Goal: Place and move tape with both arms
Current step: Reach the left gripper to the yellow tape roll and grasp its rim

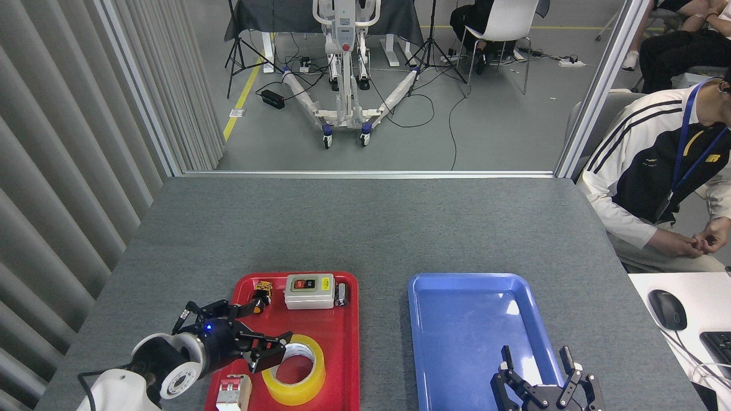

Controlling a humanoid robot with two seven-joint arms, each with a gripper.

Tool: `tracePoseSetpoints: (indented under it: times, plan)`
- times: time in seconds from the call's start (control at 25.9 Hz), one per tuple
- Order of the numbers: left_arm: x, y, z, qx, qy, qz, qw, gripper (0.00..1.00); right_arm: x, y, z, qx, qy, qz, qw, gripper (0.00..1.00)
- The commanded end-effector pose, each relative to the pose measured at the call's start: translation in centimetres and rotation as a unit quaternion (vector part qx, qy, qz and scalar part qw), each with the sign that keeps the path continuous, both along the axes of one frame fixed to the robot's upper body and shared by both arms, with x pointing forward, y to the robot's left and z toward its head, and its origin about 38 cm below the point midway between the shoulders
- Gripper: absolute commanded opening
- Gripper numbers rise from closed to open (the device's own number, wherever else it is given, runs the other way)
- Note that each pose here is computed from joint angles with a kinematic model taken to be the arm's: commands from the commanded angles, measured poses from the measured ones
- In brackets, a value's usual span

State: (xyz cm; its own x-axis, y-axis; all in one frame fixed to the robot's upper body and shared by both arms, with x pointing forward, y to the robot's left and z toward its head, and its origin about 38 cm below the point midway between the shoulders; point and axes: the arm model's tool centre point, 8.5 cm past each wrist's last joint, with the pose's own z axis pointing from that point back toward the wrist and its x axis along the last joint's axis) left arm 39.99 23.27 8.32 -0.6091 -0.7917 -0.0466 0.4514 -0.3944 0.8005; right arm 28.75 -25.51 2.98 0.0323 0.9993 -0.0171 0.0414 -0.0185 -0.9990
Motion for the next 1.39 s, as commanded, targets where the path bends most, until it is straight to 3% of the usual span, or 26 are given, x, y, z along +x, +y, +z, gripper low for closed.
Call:
tracePoseSetpoints:
  times: [0.0,0.23,0.58,0.81,0.93,1.0,1.08,1.12,1.24,1.35]
  plan:
    - [0.5,0.2,-2.0,0.036,0.058,0.001,0.998,1.0,0.0,0.1,0.0,0.001,-0.001,0.001,1.0,1.0]
    - [1.3,0.1,-2.7,0.042,0.079,0.007,0.996,0.99,0.0,0.1,0.0,0.001,0.0,0.002,1.0,1.0]
    - [2.0,-0.2,-4.0,0.051,0.107,0.012,0.993,0.8,-0.2,0.2,-0.1,0.002,0.002,0.003,1.0,1.0]
    - [1.7,-0.1,-4.6,0.068,0.136,0.014,0.988,0.47,-0.1,0.2,-0.2,0.002,0.002,0.003,1.0,1.0]
    - [1.6,0.0,-4.8,0.074,0.147,0.014,0.986,0.4,-0.2,0.2,-0.2,0.002,0.003,0.002,1.0,1.0]
    - [1.4,-0.1,-4.8,0.073,0.149,0.006,0.986,0.24,-0.2,0.2,-0.2,0.002,0.003,0.002,1.0,1.0]
    - [1.2,-0.4,-4.6,0.079,0.154,-0.013,0.985,0.01,-0.2,0.2,-0.3,0.002,0.004,0.004,1.0,1.0]
    - [1.0,-0.6,-4.6,0.083,0.155,-0.032,0.984,0.0,-0.2,0.2,-0.3,0.002,0.004,0.003,1.0,1.0]
    - [0.9,-1.4,-3.3,0.031,0.142,-0.086,0.986,0.0,-0.2,0.3,-0.3,0.003,0.004,0.005,1.0,1.0]
    - [1.7,-2.8,0.1,-0.109,0.099,-0.13,0.981,0.0,-0.2,0.2,-0.3,0.003,0.005,0.004,1.0,1.0]
